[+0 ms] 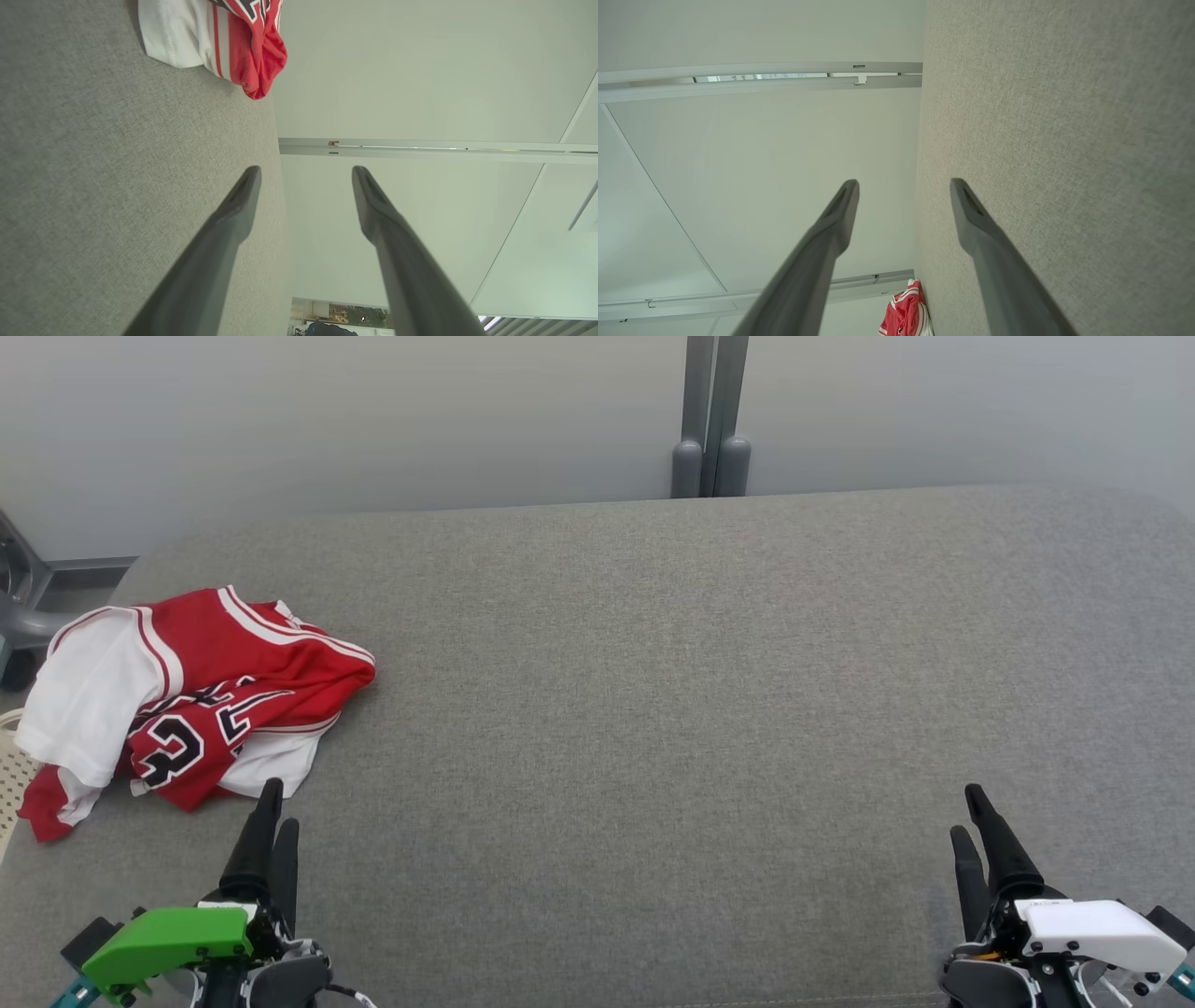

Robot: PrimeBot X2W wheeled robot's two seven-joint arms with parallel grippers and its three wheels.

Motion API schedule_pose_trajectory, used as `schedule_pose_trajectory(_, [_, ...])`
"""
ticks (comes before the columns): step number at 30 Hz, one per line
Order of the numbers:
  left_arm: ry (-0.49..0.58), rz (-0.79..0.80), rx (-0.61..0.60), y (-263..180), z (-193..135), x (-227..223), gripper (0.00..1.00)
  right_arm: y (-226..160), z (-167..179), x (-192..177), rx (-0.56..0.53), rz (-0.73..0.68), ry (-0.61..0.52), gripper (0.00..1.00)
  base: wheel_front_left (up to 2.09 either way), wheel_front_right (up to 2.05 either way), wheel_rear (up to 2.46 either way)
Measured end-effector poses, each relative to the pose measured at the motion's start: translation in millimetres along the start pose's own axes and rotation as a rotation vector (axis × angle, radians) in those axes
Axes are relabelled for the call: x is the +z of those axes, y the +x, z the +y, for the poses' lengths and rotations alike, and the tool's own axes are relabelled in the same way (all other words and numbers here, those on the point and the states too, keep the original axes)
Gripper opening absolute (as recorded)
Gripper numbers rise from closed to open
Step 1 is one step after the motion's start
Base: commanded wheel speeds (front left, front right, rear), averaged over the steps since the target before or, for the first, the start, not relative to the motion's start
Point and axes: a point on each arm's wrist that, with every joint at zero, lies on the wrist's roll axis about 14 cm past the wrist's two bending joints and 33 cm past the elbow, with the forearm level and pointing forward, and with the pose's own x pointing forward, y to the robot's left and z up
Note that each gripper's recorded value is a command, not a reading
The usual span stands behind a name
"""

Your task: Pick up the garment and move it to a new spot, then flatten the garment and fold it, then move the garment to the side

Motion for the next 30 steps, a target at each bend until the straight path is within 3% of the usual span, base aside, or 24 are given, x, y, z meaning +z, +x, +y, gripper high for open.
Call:
schedule_pose_trajectory(12, [0.121, -0.031, 0.035, -5.7, 4.9, 1.4, 1.0, -1.2, -2.4, -10.3, -0.005, 0.015, -0.104, 1.0, 0.0, 0.0, 0.0])
schedule_pose_trajectory(30, [0.513, -0.031, 0.065, -7.7, 4.0, -7.7, 1.0, 3.5, -4.1, -18.1, 0.005, 0.051, -0.504, 1.0, 0.0, 0.0, 0.0])
